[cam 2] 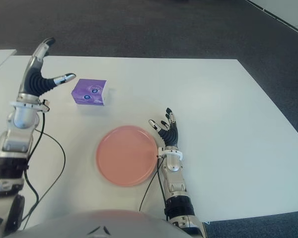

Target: Put the tissue paper into the plate.

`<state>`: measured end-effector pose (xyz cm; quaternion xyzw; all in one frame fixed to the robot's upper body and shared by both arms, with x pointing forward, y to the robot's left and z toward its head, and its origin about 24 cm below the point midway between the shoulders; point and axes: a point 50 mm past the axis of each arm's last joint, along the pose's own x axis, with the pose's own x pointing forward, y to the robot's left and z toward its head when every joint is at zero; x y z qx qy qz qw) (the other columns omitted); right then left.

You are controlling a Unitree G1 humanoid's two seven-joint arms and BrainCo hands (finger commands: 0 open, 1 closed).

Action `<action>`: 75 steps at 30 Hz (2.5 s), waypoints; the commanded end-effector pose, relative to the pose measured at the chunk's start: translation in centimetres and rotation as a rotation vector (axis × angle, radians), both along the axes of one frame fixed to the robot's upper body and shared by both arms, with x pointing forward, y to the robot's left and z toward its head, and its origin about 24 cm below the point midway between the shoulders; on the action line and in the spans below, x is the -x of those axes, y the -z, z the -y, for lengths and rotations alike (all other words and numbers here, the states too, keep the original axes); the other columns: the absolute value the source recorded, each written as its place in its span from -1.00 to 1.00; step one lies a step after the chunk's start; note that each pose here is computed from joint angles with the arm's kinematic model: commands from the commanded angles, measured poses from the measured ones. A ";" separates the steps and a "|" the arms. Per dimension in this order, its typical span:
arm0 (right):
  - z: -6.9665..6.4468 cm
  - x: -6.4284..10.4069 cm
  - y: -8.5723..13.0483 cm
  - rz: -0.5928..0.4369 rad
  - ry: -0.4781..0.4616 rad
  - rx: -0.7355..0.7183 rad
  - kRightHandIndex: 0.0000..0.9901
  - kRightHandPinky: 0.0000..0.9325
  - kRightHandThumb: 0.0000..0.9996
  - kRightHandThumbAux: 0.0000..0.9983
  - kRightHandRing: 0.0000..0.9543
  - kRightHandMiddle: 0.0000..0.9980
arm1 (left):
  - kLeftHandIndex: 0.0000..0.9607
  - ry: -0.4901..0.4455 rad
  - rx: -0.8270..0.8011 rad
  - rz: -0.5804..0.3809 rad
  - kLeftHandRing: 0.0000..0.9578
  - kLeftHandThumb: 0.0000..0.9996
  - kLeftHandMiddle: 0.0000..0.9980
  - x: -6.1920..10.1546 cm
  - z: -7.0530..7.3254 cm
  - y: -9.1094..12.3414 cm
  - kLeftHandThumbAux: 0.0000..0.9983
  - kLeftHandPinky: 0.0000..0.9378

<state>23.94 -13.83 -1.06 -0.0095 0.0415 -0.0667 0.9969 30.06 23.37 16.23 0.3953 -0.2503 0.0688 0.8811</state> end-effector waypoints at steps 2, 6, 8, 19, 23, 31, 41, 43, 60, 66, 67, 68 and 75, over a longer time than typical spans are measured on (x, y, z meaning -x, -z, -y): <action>0.0 1.4 2.7 -0.146 0.009 -0.009 -0.90 -0.99 -0.68 0.34 -1.00 -0.97 | -1.00 0.006 -0.109 -0.057 -1.00 -0.82 -1.00 -1.7 0.2 -0.2 -0.11 -1.00; 0.0 1.2 2.8 -0.154 0.019 -0.007 -0.90 -0.99 -0.69 0.32 -1.00 -0.97 | -1.00 -0.004 -0.244 -0.153 -1.00 -0.85 -1.00 -4.4 0.0 0.5 -0.16 -1.00; 0.0 1.2 2.8 -0.154 0.019 -0.007 -0.90 -0.99 -0.69 0.32 -1.00 -0.97 | -1.00 -0.010 -0.283 -0.181 -1.00 -0.88 -1.00 -5.0 -0.2 0.9 -0.20 -1.00; -0.1 1.0 3.1 -0.177 0.023 -0.010 -0.89 -1.00 -0.66 0.29 -1.00 -0.97 | -1.00 0.025 -0.623 -0.382 -1.00 -0.92 -1.00 -7.0 0.4 4.3 -0.32 -1.00; -0.2 0.9 3.2 -0.179 0.024 -0.011 -0.89 -1.00 -0.65 0.28 -1.00 -0.97 | -1.00 0.066 -0.697 -0.434 -1.00 -0.94 -1.00 -6.9 0.4 5.5 -0.32 -1.00; -0.2 0.8 3.3 -0.170 0.023 -0.008 -0.89 -0.98 -0.65 0.32 -1.00 -0.96 | -1.00 0.093 -0.878 -0.514 -1.00 -0.94 -1.00 -6.7 0.4 7.5 -0.26 -1.00; -0.2 0.6 3.4 -0.165 0.014 -0.005 -0.88 -0.98 -0.68 0.31 -1.00 -0.95 | -1.00 0.103 -0.989 -0.595 -1.00 -0.92 -1.00 -7.3 0.8 7.8 -0.25 -1.00; -0.2 0.5 3.5 -0.167 0.017 -0.006 -0.88 -0.98 -0.68 0.31 -1.00 -0.96 | -1.00 0.099 -0.996 -0.606 -1.00 -0.92 -1.00 -7.4 0.9 8.0 -0.24 -1.00; -0.2 0.2 3.7 -0.148 0.019 -0.029 -0.88 -0.95 -0.65 0.37 -0.99 -0.93 | -1.00 0.024 -1.090 -0.642 -1.00 -0.93 -1.00 -7.3 1.1 9.9 -0.26 -1.00; -0.1 0.1 3.9 -0.145 0.006 -0.022 -0.88 -0.95 -0.66 0.39 -0.98 -0.93 | -1.00 -0.005 -1.181 -0.604 -1.00 -0.92 -1.00 -7.0 1.2 10.8 -0.27 -1.00; -0.1 0.1 3.9 -0.144 0.004 -0.016 -0.89 -0.94 -0.69 0.39 -0.98 -0.94 | -1.00 -0.012 -1.201 -0.596 -1.00 -0.92 -1.00 -6.9 1.3 11.1 -0.26 -1.00; 0.0 0.1 3.9 -0.142 0.003 -0.013 -0.89 -0.94 -0.70 0.40 -0.98 -0.94 | -1.00 -0.017 -1.212 -0.591 -1.00 -0.92 -1.00 -6.9 1.3 11.3 -0.26 -1.00; 0.1 0.1 4.0 -0.137 -0.001 -0.006 -0.89 -0.93 -0.72 0.39 -0.98 -0.93 | -1.00 -0.020 -1.196 -0.599 -1.00 -0.92 -1.00 -6.3 1.5 12.4 -0.26 -1.00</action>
